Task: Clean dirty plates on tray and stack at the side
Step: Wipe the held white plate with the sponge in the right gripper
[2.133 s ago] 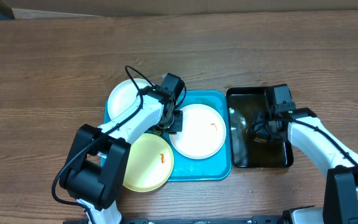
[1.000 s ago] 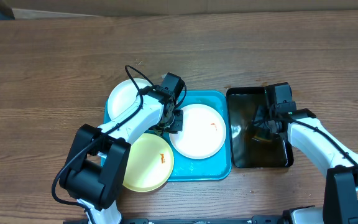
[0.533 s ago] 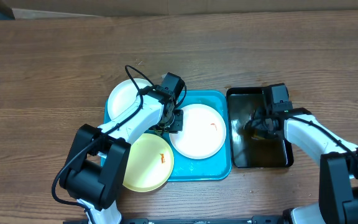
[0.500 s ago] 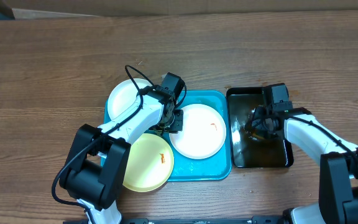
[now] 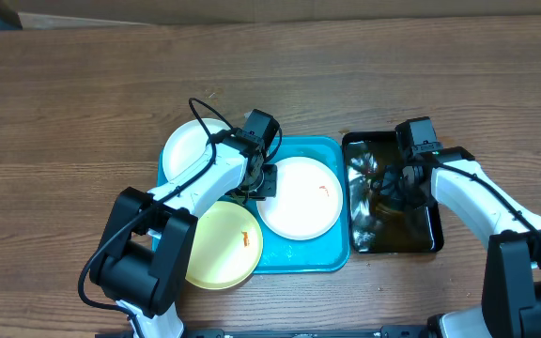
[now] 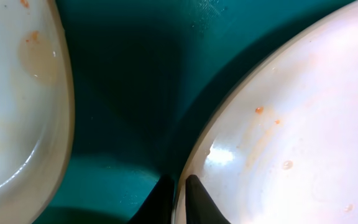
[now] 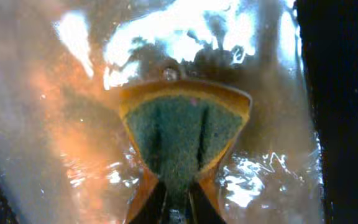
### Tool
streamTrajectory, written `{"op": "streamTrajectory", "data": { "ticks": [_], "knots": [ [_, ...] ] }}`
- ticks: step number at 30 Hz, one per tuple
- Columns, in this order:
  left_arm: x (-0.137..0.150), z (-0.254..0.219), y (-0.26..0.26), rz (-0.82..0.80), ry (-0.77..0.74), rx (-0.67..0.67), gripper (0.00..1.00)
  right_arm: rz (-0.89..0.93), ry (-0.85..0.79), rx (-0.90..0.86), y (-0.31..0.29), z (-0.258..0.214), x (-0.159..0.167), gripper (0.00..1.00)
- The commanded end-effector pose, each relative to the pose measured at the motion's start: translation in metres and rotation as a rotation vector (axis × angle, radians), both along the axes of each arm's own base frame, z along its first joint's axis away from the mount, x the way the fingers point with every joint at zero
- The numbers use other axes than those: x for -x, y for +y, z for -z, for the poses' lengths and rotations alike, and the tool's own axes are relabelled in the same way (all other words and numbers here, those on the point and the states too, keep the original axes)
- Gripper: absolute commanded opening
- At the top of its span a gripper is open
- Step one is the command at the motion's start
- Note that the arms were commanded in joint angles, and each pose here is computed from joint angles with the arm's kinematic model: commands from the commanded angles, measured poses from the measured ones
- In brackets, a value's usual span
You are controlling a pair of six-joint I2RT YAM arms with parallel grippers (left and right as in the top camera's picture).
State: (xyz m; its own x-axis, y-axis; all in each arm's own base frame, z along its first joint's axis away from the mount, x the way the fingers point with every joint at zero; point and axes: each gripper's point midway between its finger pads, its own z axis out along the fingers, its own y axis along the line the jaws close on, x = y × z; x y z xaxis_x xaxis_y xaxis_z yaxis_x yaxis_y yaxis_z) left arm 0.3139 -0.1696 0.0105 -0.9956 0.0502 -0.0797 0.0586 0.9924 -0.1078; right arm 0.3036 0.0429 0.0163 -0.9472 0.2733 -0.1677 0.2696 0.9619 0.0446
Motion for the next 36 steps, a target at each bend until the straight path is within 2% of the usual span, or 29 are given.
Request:
{"op": "streamTrajectory", "data": {
  "ticks": [1, 2, 3, 4, 6, 9, 11, 14, 15, 16, 17, 18, 19, 20, 23, 27, 36],
  "knots": [
    [0.001, -0.001, -0.001, -0.004, -0.001, 0.005, 0.10, -0.003, -0.015, -0.028, 0.005, -0.004, -0.004, 0.09],
    [0.001, -0.001, -0.001, -0.004, 0.000, 0.005, 0.10, -0.004, -0.014, -0.032, 0.006, -0.004, -0.004, 0.31],
    [0.001, -0.001, -0.001, -0.004, 0.001, 0.003, 0.10, -0.004, -0.011, -0.031, 0.005, -0.004, -0.004, 0.48],
    [0.001, -0.001, 0.000, -0.005, 0.001, 0.000, 0.10, -0.004, -0.008, -0.031, 0.005, -0.004, -0.003, 0.56],
    [0.001, -0.001, 0.000, -0.006, 0.003, -0.001, 0.10, -0.004, -0.002, -0.030, 0.005, -0.004, -0.001, 0.61],
    [0.001, -0.001, 0.000, -0.006, 0.003, 0.000, 0.14, -0.004, -0.002, -0.030, 0.005, -0.003, -0.001, 0.62],
    [0.001, -0.001, 0.000, -0.006, 0.003, 0.000, 0.14, -0.004, -0.007, -0.030, 0.005, -0.001, -0.001, 0.62],
    [0.002, -0.001, 0.000, -0.006, 0.004, -0.001, 0.14, -0.004, -0.012, -0.032, 0.005, 0.005, 0.001, 0.54],
    [0.002, -0.001, 0.000, -0.006, 0.003, -0.001, 0.14, -0.004, -0.014, -0.032, 0.005, 0.006, 0.002, 0.43],
    [0.002, 0.000, 0.000, -0.006, 0.003, 0.000, 0.14, -0.004, -0.013, -0.032, 0.005, 0.007, 0.002, 0.19],
    [0.002, 0.000, 0.000, -0.006, 0.003, 0.000, 0.12, -0.005, -0.015, -0.032, 0.005, 0.006, 0.002, 0.05],
    [0.002, 0.000, 0.001, -0.006, 0.004, -0.001, 0.11, -0.021, -0.022, -0.030, 0.005, 0.004, 0.000, 0.04],
    [0.002, 0.000, 0.003, -0.015, 0.002, -0.013, 0.04, -0.048, -0.033, -0.026, 0.005, -0.003, -0.004, 0.04],
    [0.001, 0.000, 0.007, -0.043, 0.000, -0.035, 0.04, -0.061, -0.040, -0.024, 0.006, -0.009, -0.006, 0.04],
    [0.001, 0.001, 0.019, -0.137, -0.005, -0.095, 0.04, -0.079, -0.068, -0.021, 0.007, -0.028, -0.014, 0.04],
    [0.004, 0.001, 0.021, -0.174, 0.006, -0.098, 0.04, -0.083, -0.091, -0.024, 0.008, -0.050, -0.022, 0.04],
    [0.005, 0.001, 0.022, -0.109, 0.009, -0.107, 0.04, -0.158, -0.078, -0.027, 0.023, -0.056, -0.018, 0.04]
  ]
}}
